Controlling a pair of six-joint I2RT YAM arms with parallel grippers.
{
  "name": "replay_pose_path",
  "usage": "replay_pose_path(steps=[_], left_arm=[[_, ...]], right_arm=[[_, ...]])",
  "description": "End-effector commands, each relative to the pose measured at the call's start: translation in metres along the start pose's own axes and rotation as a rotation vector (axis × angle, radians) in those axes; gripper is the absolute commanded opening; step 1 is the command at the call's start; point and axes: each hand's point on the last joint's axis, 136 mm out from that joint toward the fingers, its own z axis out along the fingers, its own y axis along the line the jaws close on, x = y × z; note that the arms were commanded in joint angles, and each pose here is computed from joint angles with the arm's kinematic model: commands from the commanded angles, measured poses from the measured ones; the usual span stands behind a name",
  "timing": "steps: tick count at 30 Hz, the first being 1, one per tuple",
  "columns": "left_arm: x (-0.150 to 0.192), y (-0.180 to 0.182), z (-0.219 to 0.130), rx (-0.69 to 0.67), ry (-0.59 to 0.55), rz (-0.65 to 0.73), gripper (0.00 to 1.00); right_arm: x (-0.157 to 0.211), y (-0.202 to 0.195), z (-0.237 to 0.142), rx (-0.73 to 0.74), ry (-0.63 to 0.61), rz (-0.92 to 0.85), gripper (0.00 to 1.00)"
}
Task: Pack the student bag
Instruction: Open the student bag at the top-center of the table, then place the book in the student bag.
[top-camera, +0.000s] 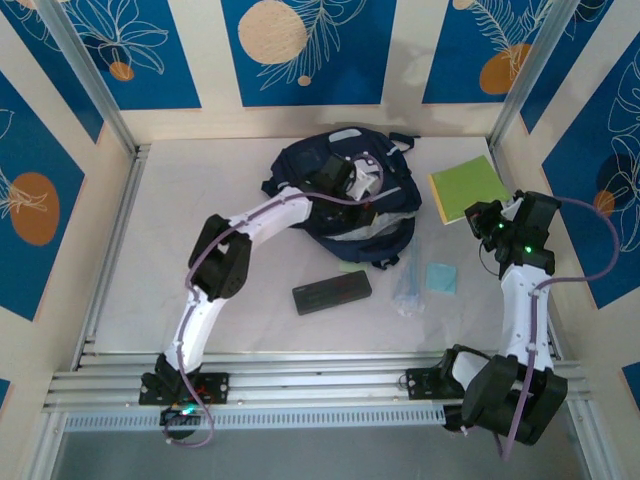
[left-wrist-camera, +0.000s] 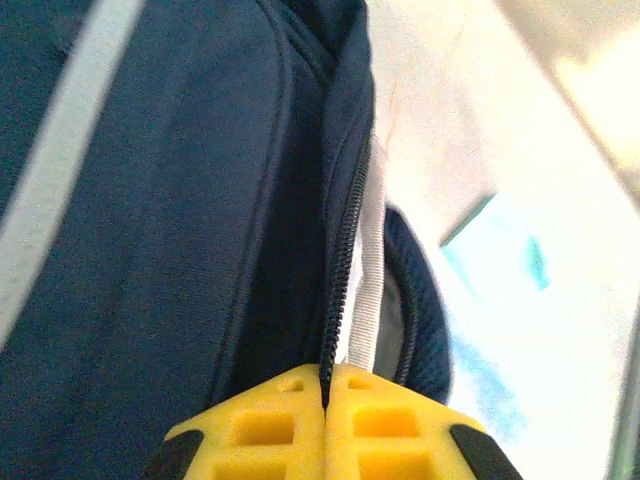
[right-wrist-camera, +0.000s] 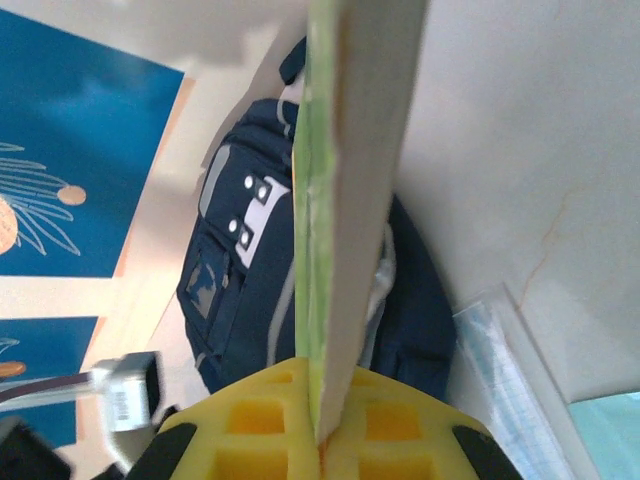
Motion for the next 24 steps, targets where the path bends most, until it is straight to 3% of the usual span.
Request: replay_pose_path(steps=[1, 5, 13, 17, 24], left_arm=[[-0.08, -0.016, -0.078, 0.096, -0.255, -0.053, 0.0], [-0.106, -0.006, -0.104, 0.132, -0.335, -0.118, 0.0], [-0.14, -0.035, -0.135, 0.245, -0.458, -0.128, 0.0], [-0.144, -0.055, -0.138, 0.292, -0.471, -0.118, 0.0], [-0.139, -0.085, -0.144, 0.392, -0.499, -0.139, 0.0]], right_arm=[[-0.01, 0.002, -0.019, 0.017, -0.104, -0.047, 0.0], [-0.004, 0.002, -0.021, -0.001, -0.099, -0.04, 0.0], [0.05, 0.036, 0.017, -0.191, 0.165, -0.009, 0.0], [0.096, 0.069, 0.048, -0.266, 0.323, -0.018, 0.0], [0.135, 0.113, 0.104, -0.352, 0.39, -0.002, 0.0]])
